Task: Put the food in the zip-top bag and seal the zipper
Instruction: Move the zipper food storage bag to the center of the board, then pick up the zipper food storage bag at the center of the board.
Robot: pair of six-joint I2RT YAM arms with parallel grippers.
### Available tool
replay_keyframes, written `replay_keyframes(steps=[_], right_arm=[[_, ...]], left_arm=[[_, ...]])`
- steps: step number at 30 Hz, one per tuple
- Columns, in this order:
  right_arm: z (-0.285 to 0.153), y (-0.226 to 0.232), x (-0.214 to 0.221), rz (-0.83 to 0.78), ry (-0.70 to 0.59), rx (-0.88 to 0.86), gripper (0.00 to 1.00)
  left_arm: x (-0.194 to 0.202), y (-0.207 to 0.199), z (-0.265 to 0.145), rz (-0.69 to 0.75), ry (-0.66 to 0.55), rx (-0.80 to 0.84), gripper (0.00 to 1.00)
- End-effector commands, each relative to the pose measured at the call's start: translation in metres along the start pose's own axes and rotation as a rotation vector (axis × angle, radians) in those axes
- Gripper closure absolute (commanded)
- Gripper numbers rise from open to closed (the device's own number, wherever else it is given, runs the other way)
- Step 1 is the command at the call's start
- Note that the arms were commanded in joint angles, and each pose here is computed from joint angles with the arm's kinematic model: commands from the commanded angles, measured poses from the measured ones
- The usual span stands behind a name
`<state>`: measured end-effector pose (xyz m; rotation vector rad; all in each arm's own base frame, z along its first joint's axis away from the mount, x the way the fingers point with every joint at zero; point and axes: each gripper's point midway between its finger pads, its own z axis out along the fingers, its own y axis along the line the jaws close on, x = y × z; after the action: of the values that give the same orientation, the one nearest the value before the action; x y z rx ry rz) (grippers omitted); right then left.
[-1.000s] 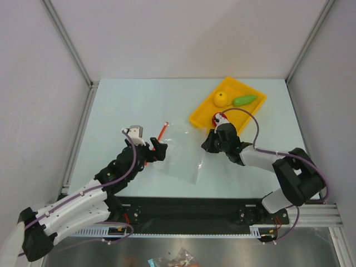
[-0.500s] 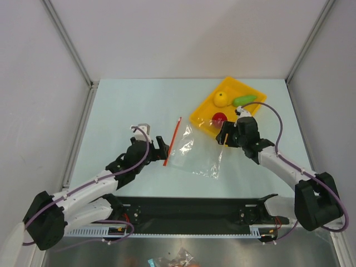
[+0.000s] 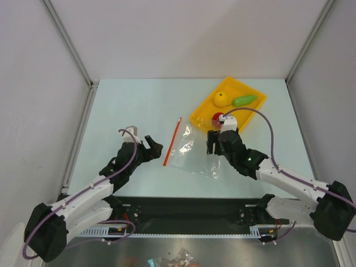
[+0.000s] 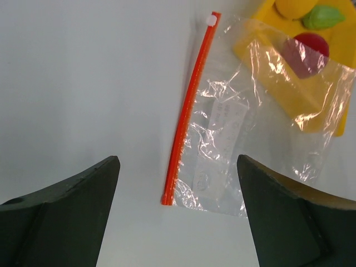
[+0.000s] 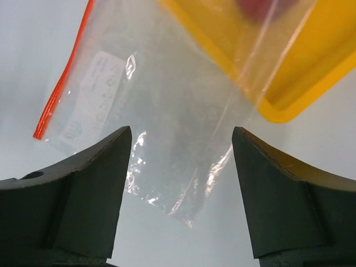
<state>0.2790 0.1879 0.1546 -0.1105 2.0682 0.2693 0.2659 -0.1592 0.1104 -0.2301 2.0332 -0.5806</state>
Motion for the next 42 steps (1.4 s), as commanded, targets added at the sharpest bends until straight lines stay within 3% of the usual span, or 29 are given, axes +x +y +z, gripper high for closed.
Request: replay_keyframes(steps=[1, 4, 9, 13, 19, 33, 42], right_arm=[[0.006, 0.032, -0.013, 0.018, -0.04, -0.036, 0.23], [0.008, 0.072, 0.002, 0.035, -0.002, -0.125, 0.23], [0.032, 0.133, 0.041, -0.032, 0.109, -0.111, 0.15], [0.051, 0.17, 0.059, -0.067, 0.164, -0.082, 0.11], [0.082, 0.216, 0.076, -0.091, 0.243, -0.085, 0.15], [0.106, 0.194, 0.133, -0.057, 0.386, 0.007, 0.34], [0.084, 0.163, 0.15, -0.056, 0.424, -0.031, 0.66]], left_arm=[[-0.017, 0.008, -0.009, -0.157, -0.109, 0.001, 0.08], [-0.03, 0.027, -0.021, -0.262, -0.22, -0.059, 0.07], [-0.047, 0.039, -0.043, -0.345, -0.335, -0.081, 0.05], [-0.046, 0.051, -0.048, -0.386, -0.365, -0.125, 0.05], [-0.048, 0.05, -0.049, -0.382, -0.366, -0.125, 0.04], [-0.051, 0.047, -0.051, -0.374, -0.367, -0.114, 0.04], [-0.048, 0.045, -0.047, -0.357, -0.349, -0.107, 0.04]])
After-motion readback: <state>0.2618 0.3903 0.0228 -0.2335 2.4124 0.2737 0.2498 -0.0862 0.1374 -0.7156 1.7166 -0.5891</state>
